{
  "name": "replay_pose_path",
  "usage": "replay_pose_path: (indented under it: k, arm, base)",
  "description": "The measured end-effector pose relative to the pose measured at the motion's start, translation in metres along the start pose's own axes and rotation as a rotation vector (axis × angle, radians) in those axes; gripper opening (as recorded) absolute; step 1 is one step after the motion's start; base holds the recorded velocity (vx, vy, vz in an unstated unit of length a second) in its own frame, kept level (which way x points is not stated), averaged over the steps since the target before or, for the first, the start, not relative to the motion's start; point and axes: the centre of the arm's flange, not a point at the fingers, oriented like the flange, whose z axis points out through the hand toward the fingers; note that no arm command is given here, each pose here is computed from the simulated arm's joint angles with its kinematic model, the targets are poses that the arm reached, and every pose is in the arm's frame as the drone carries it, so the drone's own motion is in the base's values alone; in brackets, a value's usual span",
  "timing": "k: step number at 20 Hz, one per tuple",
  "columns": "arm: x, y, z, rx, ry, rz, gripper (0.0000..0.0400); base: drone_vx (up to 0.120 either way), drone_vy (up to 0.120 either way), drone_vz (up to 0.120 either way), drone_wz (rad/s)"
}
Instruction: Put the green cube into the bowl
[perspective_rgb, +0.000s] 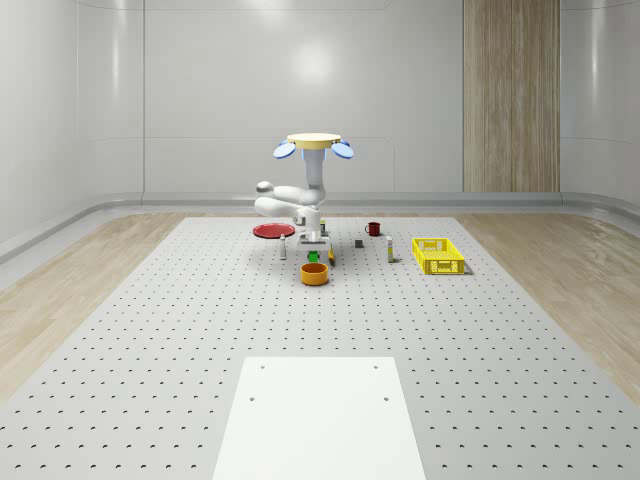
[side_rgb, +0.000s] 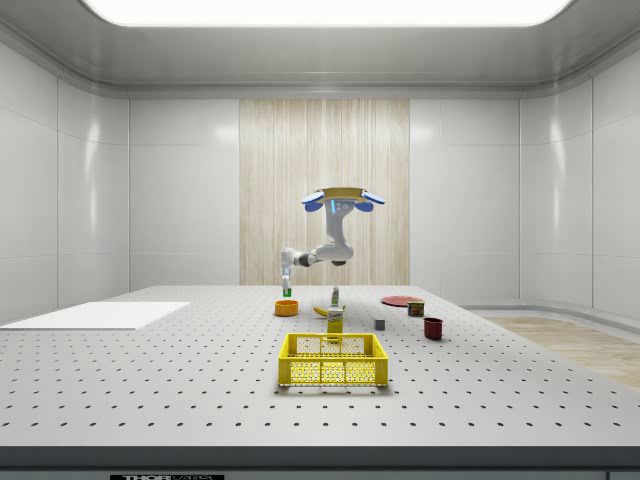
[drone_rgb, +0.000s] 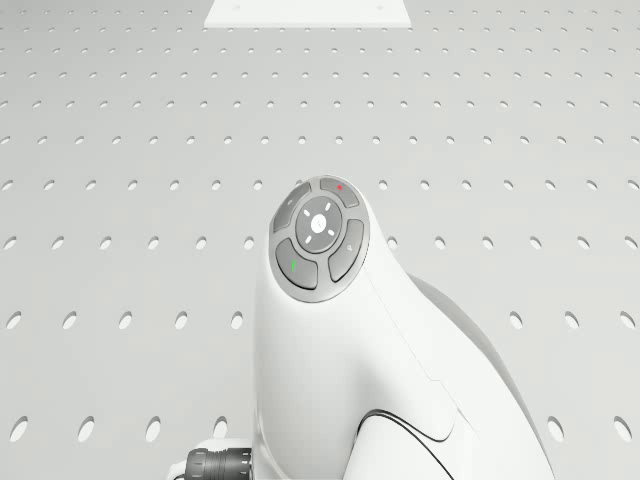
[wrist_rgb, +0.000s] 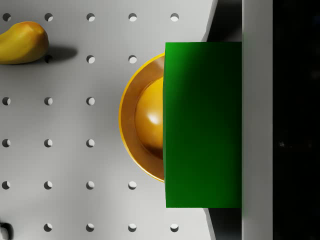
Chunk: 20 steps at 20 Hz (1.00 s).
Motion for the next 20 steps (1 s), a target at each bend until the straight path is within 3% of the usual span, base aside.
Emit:
replay_pose_path:
  k: [7,20]
  arm:
    - [0.0,0.0,0.006,0.0,0.0,-0.001,0.025]
    - [0.0,0.0,0.06,0.0,0.0,-0.002,0.025]
  base:
    - [0.0,0.0,-0.023,0.0]
    - [0.0,0.0,0.0,0.0]
